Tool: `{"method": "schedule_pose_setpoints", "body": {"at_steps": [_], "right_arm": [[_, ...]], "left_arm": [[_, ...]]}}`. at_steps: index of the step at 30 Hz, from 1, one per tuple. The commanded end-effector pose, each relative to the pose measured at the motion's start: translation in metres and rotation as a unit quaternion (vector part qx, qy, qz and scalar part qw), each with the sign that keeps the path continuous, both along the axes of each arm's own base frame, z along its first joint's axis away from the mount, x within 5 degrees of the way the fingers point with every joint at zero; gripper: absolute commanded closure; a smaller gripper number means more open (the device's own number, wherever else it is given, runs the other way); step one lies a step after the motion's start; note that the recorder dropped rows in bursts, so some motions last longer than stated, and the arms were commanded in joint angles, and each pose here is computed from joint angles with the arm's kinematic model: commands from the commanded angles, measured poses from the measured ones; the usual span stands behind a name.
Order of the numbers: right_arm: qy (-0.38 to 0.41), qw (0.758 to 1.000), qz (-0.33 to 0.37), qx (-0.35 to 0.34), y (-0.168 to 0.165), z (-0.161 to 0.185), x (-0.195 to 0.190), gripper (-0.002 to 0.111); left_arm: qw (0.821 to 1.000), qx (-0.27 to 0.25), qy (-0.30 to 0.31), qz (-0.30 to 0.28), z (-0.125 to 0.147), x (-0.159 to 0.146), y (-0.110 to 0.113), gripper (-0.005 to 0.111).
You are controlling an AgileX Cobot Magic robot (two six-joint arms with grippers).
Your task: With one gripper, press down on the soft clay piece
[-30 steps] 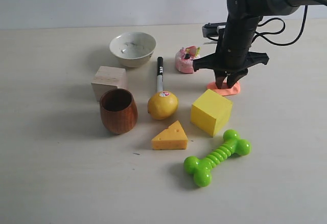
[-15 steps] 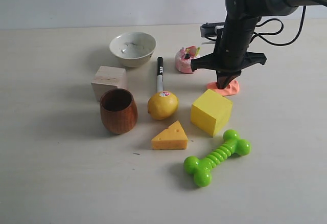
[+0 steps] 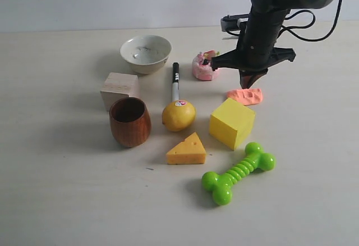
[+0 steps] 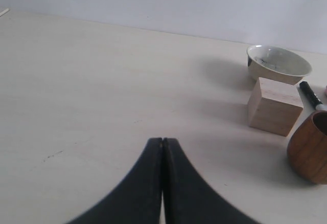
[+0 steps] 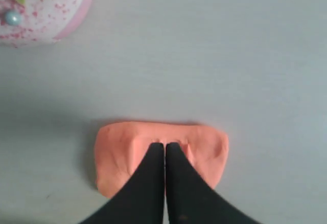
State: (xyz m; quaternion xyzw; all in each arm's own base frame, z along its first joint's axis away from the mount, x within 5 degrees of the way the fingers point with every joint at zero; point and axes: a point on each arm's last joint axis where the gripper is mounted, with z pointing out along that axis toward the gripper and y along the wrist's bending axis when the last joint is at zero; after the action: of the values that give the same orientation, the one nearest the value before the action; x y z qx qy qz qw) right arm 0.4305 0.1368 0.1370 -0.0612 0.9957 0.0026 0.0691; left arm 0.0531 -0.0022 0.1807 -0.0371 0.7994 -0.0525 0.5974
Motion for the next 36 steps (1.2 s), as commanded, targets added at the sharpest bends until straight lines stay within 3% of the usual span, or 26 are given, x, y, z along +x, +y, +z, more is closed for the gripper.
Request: {"method": "schedule_pose_setpoints", "body": {"at_steps": [1, 9, 11, 22, 27, 33, 36], "right_arm": [[-0.056, 0.998, -0.019, 0.001, -0.005, 0.036, -0.005, 0.108], [-0.175, 0.980, -0.005, 0.091, -0.018, 0.079, -0.072, 0.108], [-0.233, 0.963, -0.023, 0.135, -0.026, 0.105, -0.105, 0.108], [-0.343, 0.912, 0.016, 0.224, -0.051, 0.212, -0.216, 0.108], [-0.403, 0.889, 0.043, 0.213, -0.061, 0.236, -0.242, 0.108], [-0.410, 0.896, 0.070, 0.156, -0.071, 0.238, -0.252, 0.108], [-0.421, 0.894, 0.047, 0.144, -0.084, 0.238, -0.260, 0.108]], "left_arm": [[1.000, -0.004, -0.003, 0.000, 0.000, 0.000, 0.000, 0.107], [1.000, -0.004, -0.003, 0.000, 0.000, 0.000, 0.000, 0.107], [1.000, -0.004, -0.003, 0.000, 0.000, 0.000, 0.000, 0.107], [1.000, -0.004, -0.003, 0.000, 0.000, 0.000, 0.000, 0.107], [1.000, -0.004, -0.003, 0.000, 0.000, 0.000, 0.000, 0.107], [1.000, -0.004, -0.003, 0.000, 0.000, 0.000, 0.000, 0.107], [1.000, -0.004, -0.003, 0.000, 0.000, 0.000, 0.000, 0.107]]}}
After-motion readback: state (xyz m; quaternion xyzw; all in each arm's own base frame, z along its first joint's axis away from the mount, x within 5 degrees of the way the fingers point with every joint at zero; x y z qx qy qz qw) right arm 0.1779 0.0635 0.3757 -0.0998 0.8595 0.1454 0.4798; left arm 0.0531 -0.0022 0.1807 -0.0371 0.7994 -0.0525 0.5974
